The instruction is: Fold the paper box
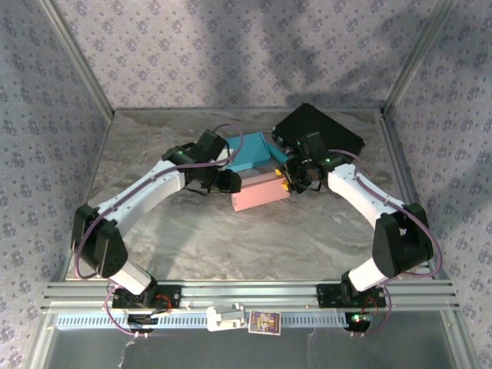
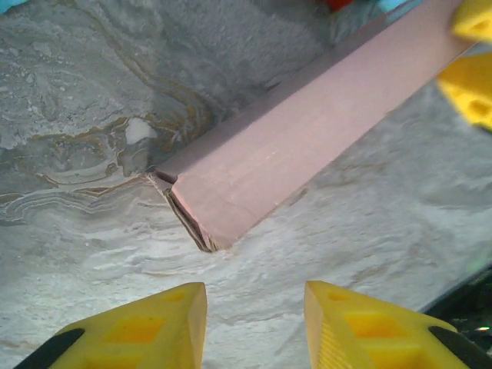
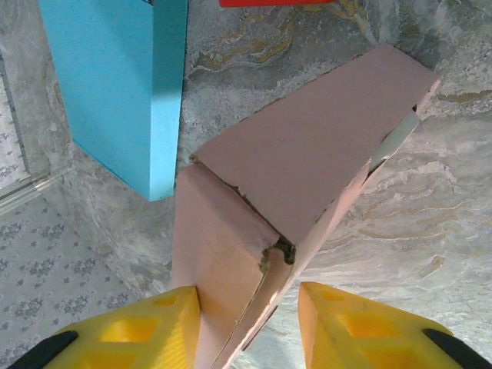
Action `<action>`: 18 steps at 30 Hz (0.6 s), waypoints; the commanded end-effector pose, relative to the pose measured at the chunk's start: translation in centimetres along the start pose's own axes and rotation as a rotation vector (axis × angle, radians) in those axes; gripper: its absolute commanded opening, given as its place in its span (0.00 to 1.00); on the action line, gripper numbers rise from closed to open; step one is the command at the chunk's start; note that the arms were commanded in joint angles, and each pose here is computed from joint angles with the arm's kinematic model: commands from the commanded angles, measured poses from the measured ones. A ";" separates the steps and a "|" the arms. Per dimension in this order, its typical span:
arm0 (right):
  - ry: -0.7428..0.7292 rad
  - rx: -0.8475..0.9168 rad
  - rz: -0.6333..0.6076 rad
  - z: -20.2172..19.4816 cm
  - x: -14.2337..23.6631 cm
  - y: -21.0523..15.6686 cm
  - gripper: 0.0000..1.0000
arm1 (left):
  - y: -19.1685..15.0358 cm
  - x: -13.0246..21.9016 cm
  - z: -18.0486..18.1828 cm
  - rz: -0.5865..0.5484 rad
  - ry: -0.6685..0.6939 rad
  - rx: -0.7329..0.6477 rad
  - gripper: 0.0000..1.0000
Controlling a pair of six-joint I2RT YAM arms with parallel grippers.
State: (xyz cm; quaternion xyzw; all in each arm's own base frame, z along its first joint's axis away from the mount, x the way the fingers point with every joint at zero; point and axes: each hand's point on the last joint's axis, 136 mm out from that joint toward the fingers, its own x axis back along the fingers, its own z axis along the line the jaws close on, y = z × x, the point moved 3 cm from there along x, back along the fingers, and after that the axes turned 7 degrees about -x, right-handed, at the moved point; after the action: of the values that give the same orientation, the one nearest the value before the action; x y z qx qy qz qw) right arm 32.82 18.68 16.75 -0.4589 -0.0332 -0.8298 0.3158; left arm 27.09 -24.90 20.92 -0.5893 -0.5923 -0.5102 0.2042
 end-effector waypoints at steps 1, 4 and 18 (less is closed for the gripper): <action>-0.142 -0.014 -0.003 -3.6 -1.0 0.0 0.39 | 1.1 1.3 0.0 -0.053 -0.090 0.161 0.40; -0.152 -0.012 0.000 -3.8 -1.1 0.0 0.39 | 1.3 0.3 0.5 -0.029 -0.097 0.212 0.40; -0.192 -0.023 0.004 -5.4 -1.5 0.2 0.38 | -0.2 -3.7 3.1 0.035 -0.041 0.238 0.38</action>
State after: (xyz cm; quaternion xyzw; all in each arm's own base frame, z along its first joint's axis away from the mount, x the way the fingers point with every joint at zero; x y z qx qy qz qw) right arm 32.56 18.65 16.42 -0.4556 -0.0396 -0.8295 0.3206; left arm 28.93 -24.45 16.84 -0.5854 -0.6416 -0.4170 0.2680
